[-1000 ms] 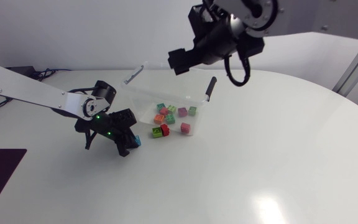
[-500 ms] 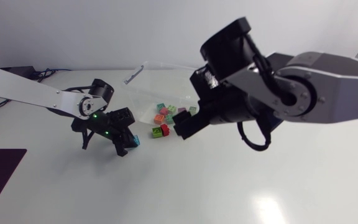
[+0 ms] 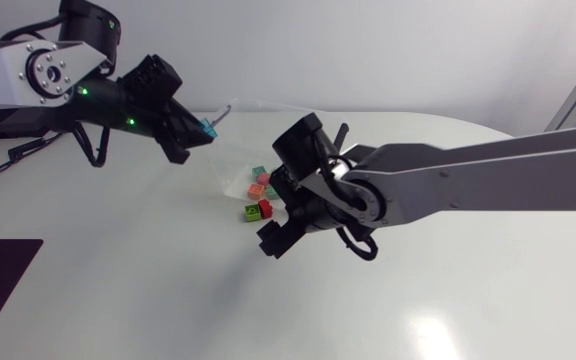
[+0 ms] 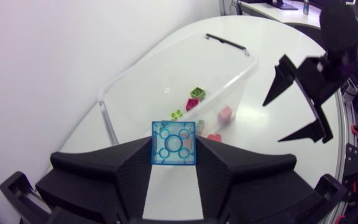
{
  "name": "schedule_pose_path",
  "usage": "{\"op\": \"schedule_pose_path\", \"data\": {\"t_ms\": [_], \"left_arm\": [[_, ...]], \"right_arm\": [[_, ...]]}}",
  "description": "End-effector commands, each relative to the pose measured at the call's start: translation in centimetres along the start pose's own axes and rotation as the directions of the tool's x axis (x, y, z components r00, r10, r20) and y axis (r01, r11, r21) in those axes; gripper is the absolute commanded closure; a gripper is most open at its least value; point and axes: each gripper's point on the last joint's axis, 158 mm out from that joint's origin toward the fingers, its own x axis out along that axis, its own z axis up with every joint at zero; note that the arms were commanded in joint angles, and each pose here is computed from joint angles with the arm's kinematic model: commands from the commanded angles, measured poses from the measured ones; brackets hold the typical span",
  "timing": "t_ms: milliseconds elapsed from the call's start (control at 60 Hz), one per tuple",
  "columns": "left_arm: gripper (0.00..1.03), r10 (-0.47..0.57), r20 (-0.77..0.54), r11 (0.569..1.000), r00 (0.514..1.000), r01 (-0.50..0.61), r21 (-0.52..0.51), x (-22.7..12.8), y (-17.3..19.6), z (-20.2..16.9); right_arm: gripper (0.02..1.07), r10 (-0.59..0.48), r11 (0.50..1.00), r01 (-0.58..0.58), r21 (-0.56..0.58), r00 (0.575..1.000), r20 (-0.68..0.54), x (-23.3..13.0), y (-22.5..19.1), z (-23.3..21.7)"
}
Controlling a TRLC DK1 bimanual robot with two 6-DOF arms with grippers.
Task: Place the duplo bricks in the container
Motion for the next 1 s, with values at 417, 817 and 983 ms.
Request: {"op": "schedule_pose_path", "data": {"t_ms": [417, 817, 983], "left_arm": [[0.67, 0.056, 0.111, 0.975, 0.992, -0.030, -0.221, 9.1, 6.1, 4.3], [0.27, 0.119, 0.107, 0.963, 0.987, -0.088, -0.255, 11.8, 8.3, 3.6], [0.11, 0.146, 0.126, 0.960, 0.981, -0.109, -0.258, 10.0, 8.4, 3.8]], "right_arm": [[0.07, -0.041, 0.991, 0.036, -0.131, 0.999, -0.033, 6.1, -1.1, 2.0], [0.07, -0.078, 0.979, 0.064, -0.192, 0.995, -0.069, 9.8, -2.4, 1.9], [0.07, -0.093, 0.976, 0.075, -0.205, 0.992, -0.080, 11.0, -2.8, 1.5]]}}
